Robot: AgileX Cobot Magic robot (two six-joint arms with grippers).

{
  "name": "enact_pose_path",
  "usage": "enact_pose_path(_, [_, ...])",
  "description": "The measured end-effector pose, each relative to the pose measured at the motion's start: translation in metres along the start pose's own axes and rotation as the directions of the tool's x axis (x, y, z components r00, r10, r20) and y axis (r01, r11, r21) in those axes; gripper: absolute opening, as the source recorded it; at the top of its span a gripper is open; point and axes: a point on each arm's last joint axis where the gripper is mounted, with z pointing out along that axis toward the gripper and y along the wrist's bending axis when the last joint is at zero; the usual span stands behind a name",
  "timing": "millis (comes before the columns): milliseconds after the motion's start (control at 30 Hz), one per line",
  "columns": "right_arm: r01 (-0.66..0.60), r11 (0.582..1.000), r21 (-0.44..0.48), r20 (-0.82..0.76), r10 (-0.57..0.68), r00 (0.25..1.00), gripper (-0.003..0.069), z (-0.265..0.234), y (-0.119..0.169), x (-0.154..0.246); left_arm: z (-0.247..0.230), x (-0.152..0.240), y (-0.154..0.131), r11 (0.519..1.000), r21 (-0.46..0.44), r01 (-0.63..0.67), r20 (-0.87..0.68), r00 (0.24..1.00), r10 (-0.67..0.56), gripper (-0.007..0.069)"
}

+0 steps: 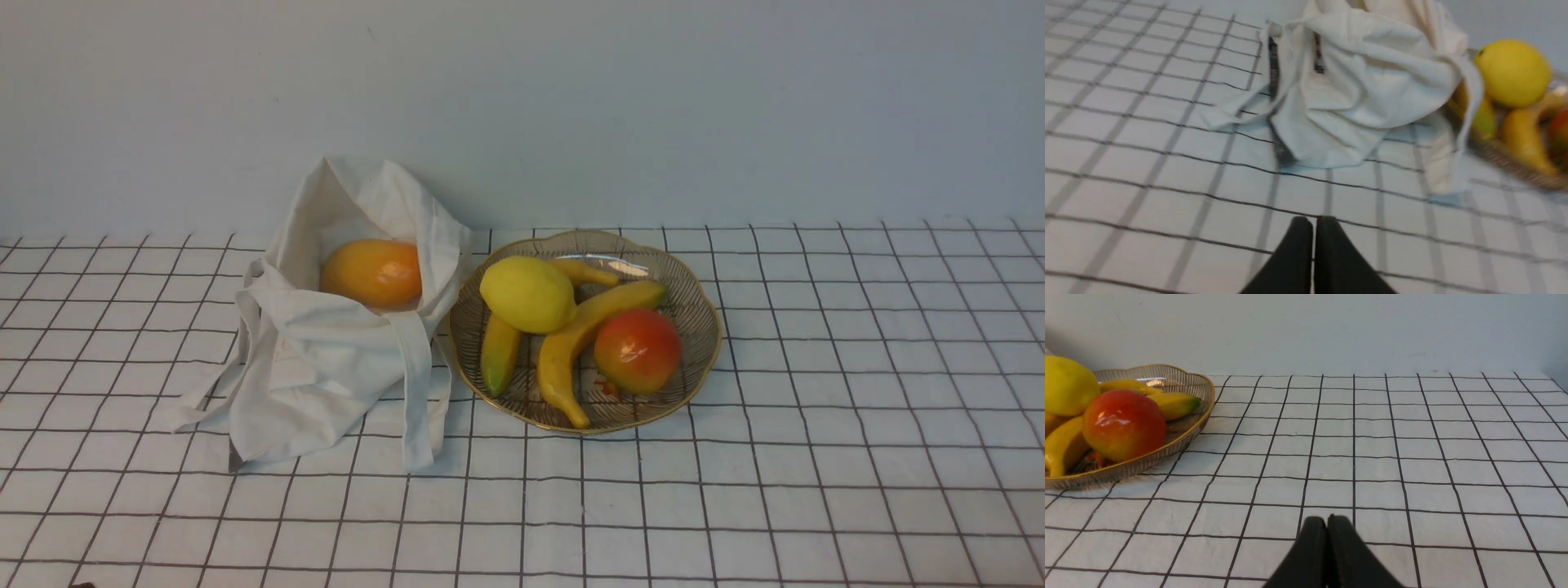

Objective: Take the fruit out of the bag on the white checkered tablecloth and place them on the plate.
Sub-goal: 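Reach into the cloth bag and grasp the fruit inside with the left gripper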

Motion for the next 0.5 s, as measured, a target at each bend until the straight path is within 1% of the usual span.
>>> enact_pose_path(33, [0.0,1.0,0.0,0.0,0.0,1.0,-0.0016,0.0,0.0,0.0,0.0,0.0,-0.004,0.985,0.044,0.167,-0.011,0.986,-0.166,-0.0008])
enact_pose_path(67, [0.0,1.0,0.0,0.0,0.0,1.0,-0.0016,0.0,0.0,0.0,0.0,0.0,-0.008,0.941,0.087,0.326,-0.028,0.945,-0.325,-0.0008])
enact_pose_path(100, [0.0,1.0,0.0,0.0,0.0,1.0,-0.0016,0.0,0.0,0.0,-0.001,-0.001,-0.011,0.89,0.119,0.439,-0.047,0.898,-0.437,-0.0008])
enact_pose_path(133, [0.0,1.0,0.0,0.0,0.0,1.0,-0.0016,0.0,0.0,0.0,-0.001,-0.003,-0.016,0.801,0.16,0.577,-0.071,0.816,-0.573,-0.0008])
enact_pose_path(167, [0.0,1.0,0.0,0.0,0.0,1.0,-0.0016,0.0,0.0,0.0,-0.002,-0.005,-0.018,0.733,0.185,0.655,-0.091,0.754,-0.651,-0.0008])
enact_pose_path(233, [0.0,1.0,0.0,0.0,0.0,1.0,-0.0016,0.0,0.0,0.0,-0.003,-0.008,-0.021,0.633,0.219,0.742,-0.109,0.664,-0.74,-0.0008])
enact_pose_path(267, [0.0,1.0,0.0,0.0,0.0,1.0,-0.0016,0.0,0.0,0.0,-0.003,-0.01,-0.021,0.612,0.228,0.757,-0.111,0.645,-0.756,-0.0008])
enact_pose_path(333, [0.0,1.0,0.0,0.0,0.0,1.0,-0.0016,0.0,0.0,0.0,-0.003,-0.012,-0.02,0.585,0.244,0.774,-0.093,0.619,-0.78,-0.0008])
enact_pose_path(433, [0.0,1.0,0.0,0.0,0.0,1.0,-0.0016,0.0,0.0,0.0,-0.003,-0.017,-0.018,0.562,0.266,0.783,-0.046,0.593,-0.804,-0.0008])
enact_pose_path(500, [0.0,1.0,0.0,0.0,0.0,1.0,-0.0016,0.0,0.0,0.0,-0.004,-0.02,-0.016,0.532,0.281,0.799,-0.025,0.56,-0.828,-0.0008])
